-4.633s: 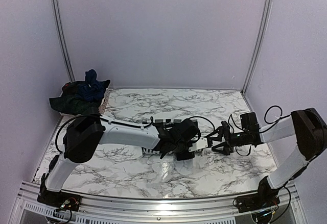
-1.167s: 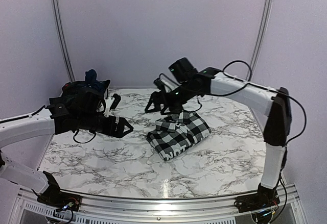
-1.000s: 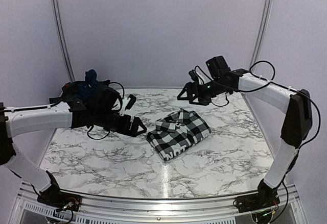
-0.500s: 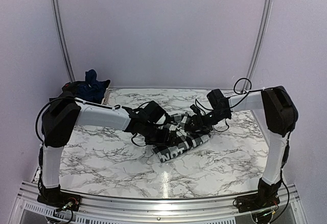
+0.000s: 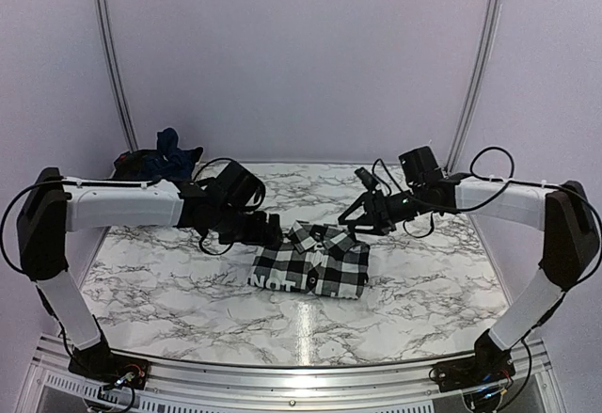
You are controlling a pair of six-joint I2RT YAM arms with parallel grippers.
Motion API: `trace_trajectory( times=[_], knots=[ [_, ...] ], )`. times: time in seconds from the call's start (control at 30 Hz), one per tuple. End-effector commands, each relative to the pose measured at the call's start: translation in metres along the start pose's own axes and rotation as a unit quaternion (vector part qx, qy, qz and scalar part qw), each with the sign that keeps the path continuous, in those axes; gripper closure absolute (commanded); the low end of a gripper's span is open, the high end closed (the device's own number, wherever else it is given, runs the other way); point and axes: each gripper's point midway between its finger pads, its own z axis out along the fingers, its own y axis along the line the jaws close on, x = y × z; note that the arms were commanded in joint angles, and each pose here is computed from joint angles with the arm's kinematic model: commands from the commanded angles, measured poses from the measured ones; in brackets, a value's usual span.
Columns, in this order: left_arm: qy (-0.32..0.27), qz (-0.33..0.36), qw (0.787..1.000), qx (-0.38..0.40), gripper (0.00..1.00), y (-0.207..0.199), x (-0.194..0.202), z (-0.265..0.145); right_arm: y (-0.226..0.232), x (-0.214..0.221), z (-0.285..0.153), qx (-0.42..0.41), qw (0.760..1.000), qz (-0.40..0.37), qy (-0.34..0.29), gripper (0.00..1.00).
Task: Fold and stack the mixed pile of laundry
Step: Smooth out the square-folded shirt at the center of the board.
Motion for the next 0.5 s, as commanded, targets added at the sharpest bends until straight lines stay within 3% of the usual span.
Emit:
trace_trajectory(
  times=[0.0, 0.27, 0.47],
  knots=[
    [-0.020, 0.077, 0.997, 0.021, 0.01, -0.061, -0.001, -0.022, 0.008, -0.039, -0.052, 0.028, 0.996, -0.031, -0.073, 0.24],
    [-0.005, 0.094, 0.995, 0.022, 0.01, -0.132, 0.008, 0.027, -0.060, -0.023, -0.071, 0.133, 0.989, 0.009, -0.056, 0.28],
    [0.048, 0.086, 0.992, -0.075, 0.01, -0.104, 0.039, 0.088, -0.066, -0.018, -0.078, 0.133, 0.989, 0.022, -0.066, 0.28]
  ],
)
